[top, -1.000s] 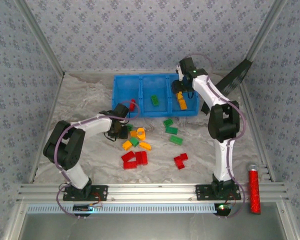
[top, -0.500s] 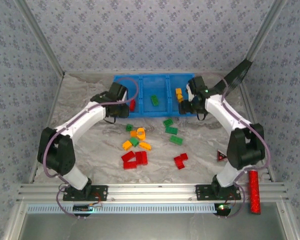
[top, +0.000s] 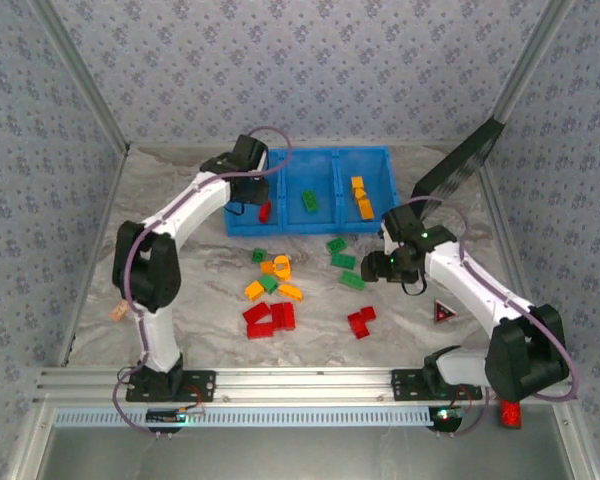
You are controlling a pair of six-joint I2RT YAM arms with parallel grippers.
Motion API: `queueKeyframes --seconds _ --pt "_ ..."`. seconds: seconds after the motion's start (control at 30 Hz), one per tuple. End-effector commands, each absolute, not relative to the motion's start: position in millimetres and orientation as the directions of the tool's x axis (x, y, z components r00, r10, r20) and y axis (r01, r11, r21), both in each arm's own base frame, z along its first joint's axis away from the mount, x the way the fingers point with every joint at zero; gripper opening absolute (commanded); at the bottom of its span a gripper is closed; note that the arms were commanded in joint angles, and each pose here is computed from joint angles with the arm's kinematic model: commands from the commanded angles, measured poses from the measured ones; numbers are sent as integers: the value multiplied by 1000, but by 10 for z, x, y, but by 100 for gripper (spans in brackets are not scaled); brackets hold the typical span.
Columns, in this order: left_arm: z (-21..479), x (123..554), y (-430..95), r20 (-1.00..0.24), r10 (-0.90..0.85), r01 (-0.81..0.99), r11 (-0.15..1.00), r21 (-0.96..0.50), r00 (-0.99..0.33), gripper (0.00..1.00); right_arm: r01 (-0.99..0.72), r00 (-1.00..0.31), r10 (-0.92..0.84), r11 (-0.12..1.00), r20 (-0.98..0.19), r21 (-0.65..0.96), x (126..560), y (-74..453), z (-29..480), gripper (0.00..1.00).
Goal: Sort the legos into containers by color
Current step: Place the lego in the container, then pick up the lego from the bottom-center of the table.
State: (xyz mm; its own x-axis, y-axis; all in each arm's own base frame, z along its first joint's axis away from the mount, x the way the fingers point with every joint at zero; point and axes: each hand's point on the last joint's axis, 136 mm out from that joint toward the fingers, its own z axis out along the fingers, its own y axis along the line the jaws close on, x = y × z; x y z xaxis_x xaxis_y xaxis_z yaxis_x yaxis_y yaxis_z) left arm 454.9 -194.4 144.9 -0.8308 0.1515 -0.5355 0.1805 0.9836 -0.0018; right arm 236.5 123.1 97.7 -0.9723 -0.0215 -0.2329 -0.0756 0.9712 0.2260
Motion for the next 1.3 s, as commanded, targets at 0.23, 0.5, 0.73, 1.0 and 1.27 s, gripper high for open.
queueKeyframes --seconds 0.23,0.5,0.73,1.0,1.27 --pt "1259 4868 -1987 -521 152 171 985 10 -840 25 1 -990 39 964 -139 265 1869 1414 646 68" --pt "1176 4906 -2026 -519 130 167 986 -26 -845 35 33 -992 58 975 -113 218 1738 1381 380 68" --pt "1194 4873 -2033 -527 117 164 985 -44 -842 47 33 -992 58 978 -113 207 1825 1420 246 63" --pt "1354 4833 -1996 -554 116 166 985 -41 -824 54 28 -997 39 987 -67 157 1792 1399 81 46" --pt "1546 4749 -1940 -579 116 174 984 -46 -807 55 23 -999 29 991 -44 132 1723 1372 82 32"
